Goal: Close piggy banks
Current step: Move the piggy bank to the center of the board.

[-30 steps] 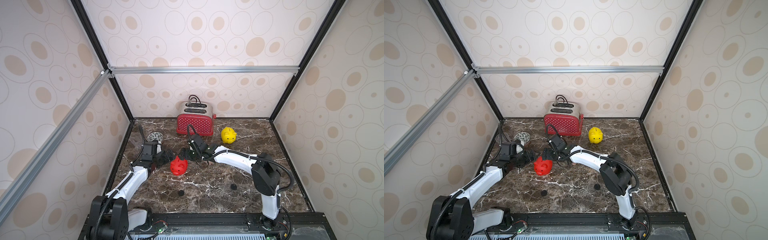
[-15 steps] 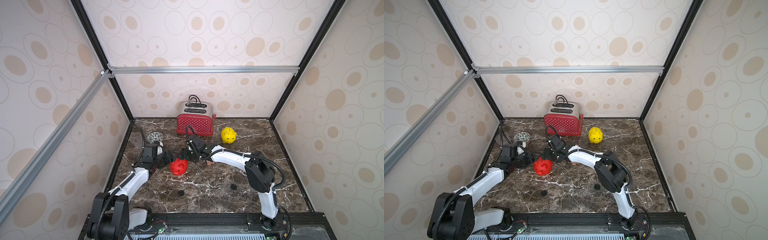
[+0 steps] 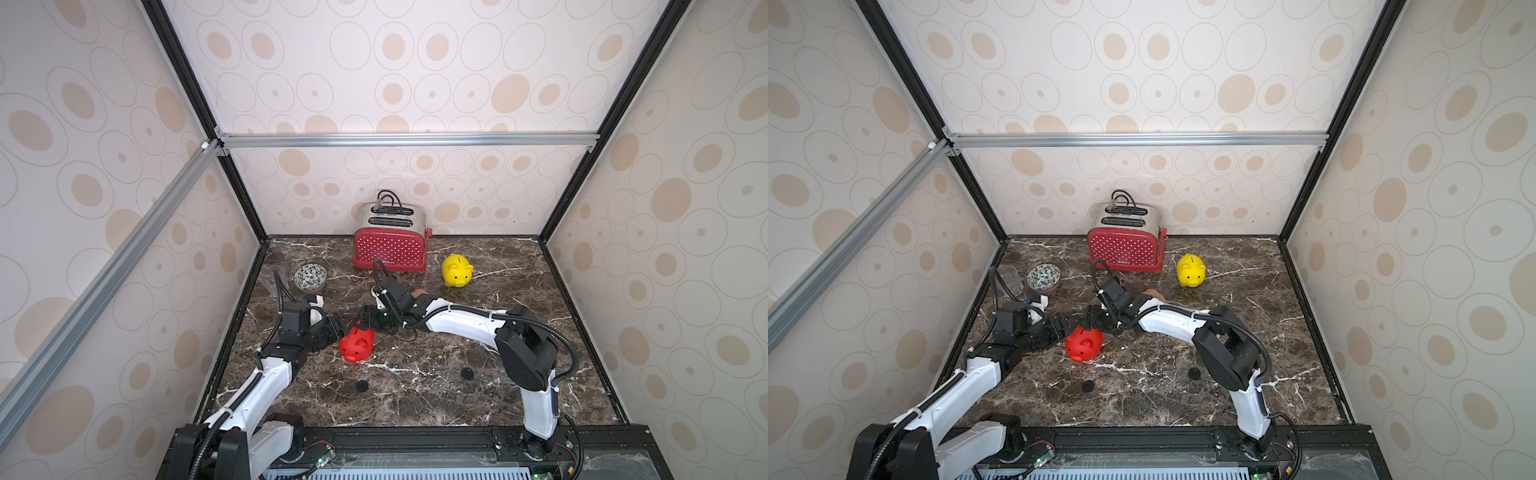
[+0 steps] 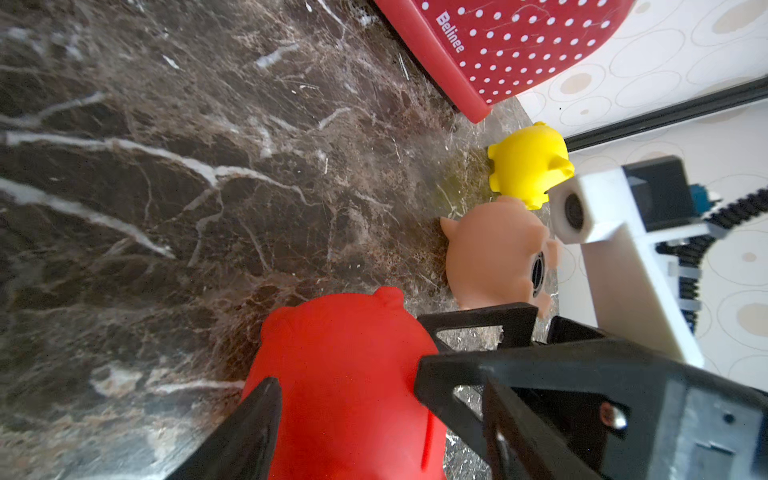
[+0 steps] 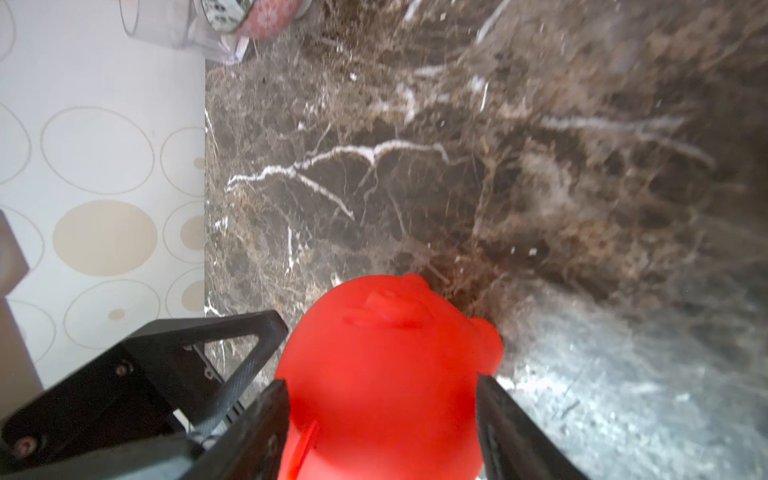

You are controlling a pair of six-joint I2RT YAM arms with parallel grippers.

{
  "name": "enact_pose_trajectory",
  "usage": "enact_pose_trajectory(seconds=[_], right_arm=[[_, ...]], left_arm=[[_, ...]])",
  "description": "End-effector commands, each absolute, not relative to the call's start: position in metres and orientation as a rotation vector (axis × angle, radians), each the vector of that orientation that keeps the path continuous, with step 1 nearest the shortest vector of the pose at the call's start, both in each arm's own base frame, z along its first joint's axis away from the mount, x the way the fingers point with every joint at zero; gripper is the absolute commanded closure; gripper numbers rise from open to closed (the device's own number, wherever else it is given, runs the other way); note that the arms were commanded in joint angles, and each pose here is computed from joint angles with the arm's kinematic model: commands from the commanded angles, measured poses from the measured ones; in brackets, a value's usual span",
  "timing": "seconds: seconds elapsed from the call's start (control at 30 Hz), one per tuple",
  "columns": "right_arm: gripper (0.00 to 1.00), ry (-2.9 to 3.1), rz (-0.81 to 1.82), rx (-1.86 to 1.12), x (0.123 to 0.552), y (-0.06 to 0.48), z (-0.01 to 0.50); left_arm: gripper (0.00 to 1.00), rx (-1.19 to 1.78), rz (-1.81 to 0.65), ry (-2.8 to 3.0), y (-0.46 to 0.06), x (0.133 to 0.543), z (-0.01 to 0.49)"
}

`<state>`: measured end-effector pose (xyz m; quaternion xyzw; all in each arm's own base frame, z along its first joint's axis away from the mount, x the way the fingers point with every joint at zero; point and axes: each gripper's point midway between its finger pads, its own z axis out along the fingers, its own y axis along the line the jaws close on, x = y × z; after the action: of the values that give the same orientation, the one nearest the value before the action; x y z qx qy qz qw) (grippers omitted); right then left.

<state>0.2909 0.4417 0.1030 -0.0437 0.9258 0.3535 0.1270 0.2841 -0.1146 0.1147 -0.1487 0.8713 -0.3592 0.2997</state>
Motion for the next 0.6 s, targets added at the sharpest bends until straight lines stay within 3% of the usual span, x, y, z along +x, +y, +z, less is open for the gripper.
enact_pose_trajectory(seconds=[0.0, 0.17, 0.57], right_arm=[[0.2, 2.693, 1.038, -0.126, 0.278, 0.437, 0.115], [0.0, 2.624, 0.931, -0.121, 0.287, 0.417, 0.13], [0.0, 2.512, 1.18, 0.03, 0.26, 0.395, 0.128]], left_arm=[[0.23, -0.419, -0.959, 2.318, -0.113, 0.272, 0.114], [0.19, -0.407, -0.866, 2.344, -0.104, 0.27, 0.118], [0.18, -0.454, -0.831, 2.324, -0.097, 0.267, 0.117]])
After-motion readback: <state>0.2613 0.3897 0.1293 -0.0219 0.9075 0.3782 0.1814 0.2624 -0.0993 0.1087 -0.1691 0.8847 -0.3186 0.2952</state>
